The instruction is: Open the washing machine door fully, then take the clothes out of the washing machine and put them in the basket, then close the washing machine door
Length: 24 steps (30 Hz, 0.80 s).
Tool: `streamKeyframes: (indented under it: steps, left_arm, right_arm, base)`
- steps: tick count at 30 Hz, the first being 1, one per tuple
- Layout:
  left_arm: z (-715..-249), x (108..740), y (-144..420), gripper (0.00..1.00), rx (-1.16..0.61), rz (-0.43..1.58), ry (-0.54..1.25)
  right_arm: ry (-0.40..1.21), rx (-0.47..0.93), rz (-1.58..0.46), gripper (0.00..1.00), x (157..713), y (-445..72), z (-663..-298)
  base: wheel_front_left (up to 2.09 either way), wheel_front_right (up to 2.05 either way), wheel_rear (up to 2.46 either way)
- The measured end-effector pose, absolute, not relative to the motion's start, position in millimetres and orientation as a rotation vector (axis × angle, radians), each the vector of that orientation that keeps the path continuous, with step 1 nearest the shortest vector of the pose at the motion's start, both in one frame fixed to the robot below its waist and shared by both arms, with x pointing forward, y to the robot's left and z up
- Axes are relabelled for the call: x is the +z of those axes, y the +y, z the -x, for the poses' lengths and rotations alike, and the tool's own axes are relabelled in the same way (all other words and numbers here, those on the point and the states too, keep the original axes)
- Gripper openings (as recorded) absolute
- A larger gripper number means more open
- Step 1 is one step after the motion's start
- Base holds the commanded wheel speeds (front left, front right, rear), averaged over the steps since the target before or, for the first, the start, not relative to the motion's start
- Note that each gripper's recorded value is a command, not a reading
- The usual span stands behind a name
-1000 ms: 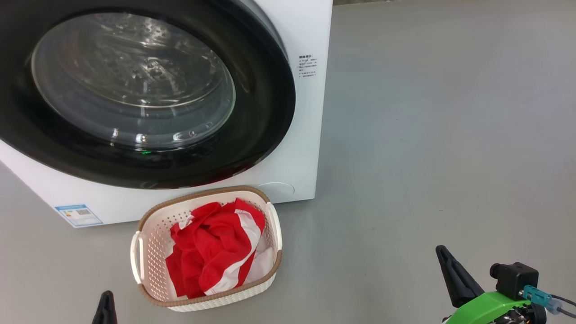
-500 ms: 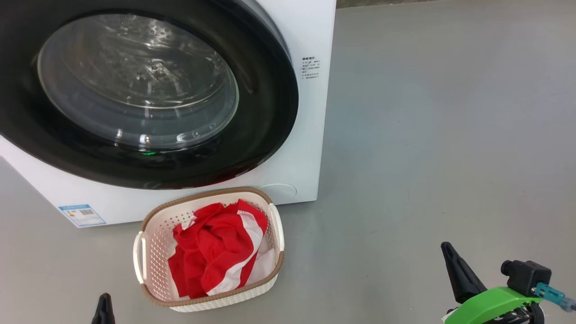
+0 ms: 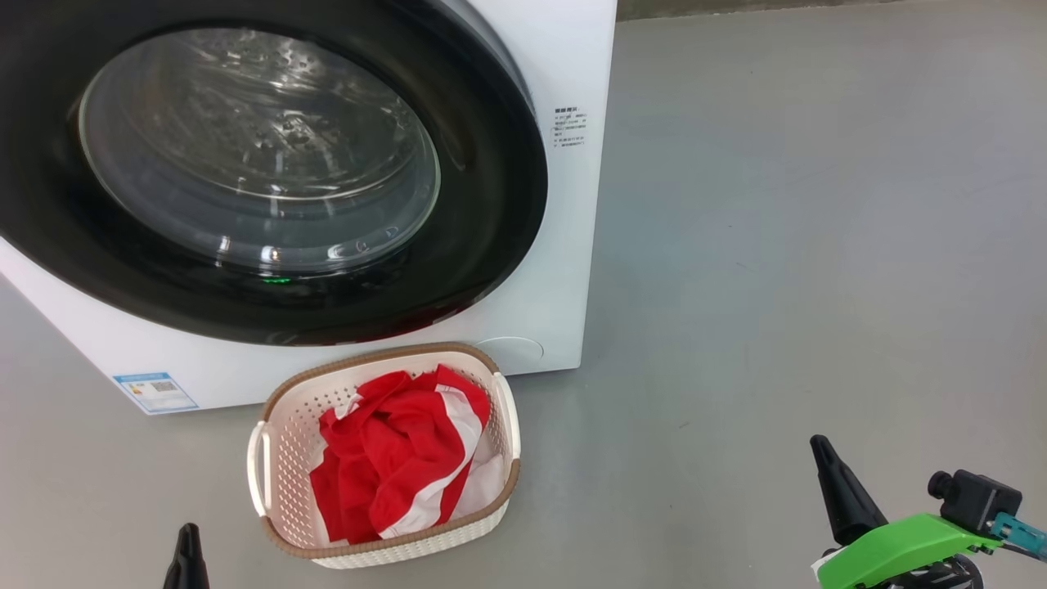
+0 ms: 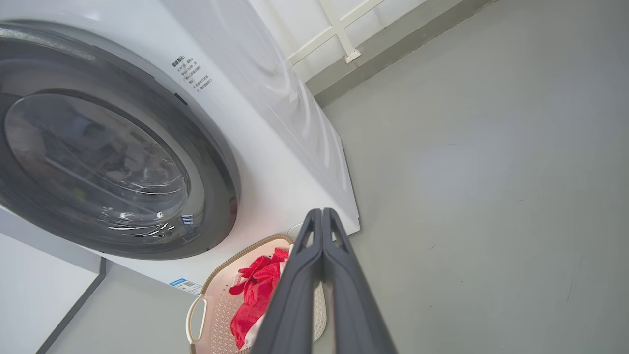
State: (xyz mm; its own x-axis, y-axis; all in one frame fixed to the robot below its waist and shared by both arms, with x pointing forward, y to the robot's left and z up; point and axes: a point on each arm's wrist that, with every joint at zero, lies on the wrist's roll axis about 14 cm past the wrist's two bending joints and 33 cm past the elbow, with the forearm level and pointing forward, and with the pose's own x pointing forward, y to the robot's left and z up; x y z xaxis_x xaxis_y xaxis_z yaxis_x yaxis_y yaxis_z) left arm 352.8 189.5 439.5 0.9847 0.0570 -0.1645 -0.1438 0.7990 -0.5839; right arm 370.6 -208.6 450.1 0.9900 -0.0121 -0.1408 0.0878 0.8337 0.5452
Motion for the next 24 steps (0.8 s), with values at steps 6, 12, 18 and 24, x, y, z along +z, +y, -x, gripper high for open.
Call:
streamKeyframes:
  steps: [6, 12, 18, 24]
  left_arm:
    - [-352.4, 439.2, 189.9, 0.0, 0.117, 0.698, 0.145]
    - [-351.7, 438.6, 190.2, 0.0, 0.126, 0.76, 0.151]
    - [-357.3, 443.9, 189.7, 0.0, 0.124, 0.823, 0.138]
    - [-356.4, 443.6, 190.7, 0.0, 0.132, 0.884, 0.139]
  right_arm:
    - [0.127, -0.071, -0.644, 0.0, 452.3, -212.2, -371.7]
    - [0.122, -0.076, -0.704, 0.0, 454.6, -211.0, -372.9]
    - [0.121, -0.087, -0.773, 0.0, 456.0, -210.5, -373.8]
    - [0.117, -0.092, -0.831, 0.0, 458.1, -210.8, -374.9]
  base:
    - [0.0, 0.0, 0.0]
    - [0.0, 0.0, 0.0]
    - [0.0, 0.0, 0.0]
    - [0.0, 0.0, 0.0]
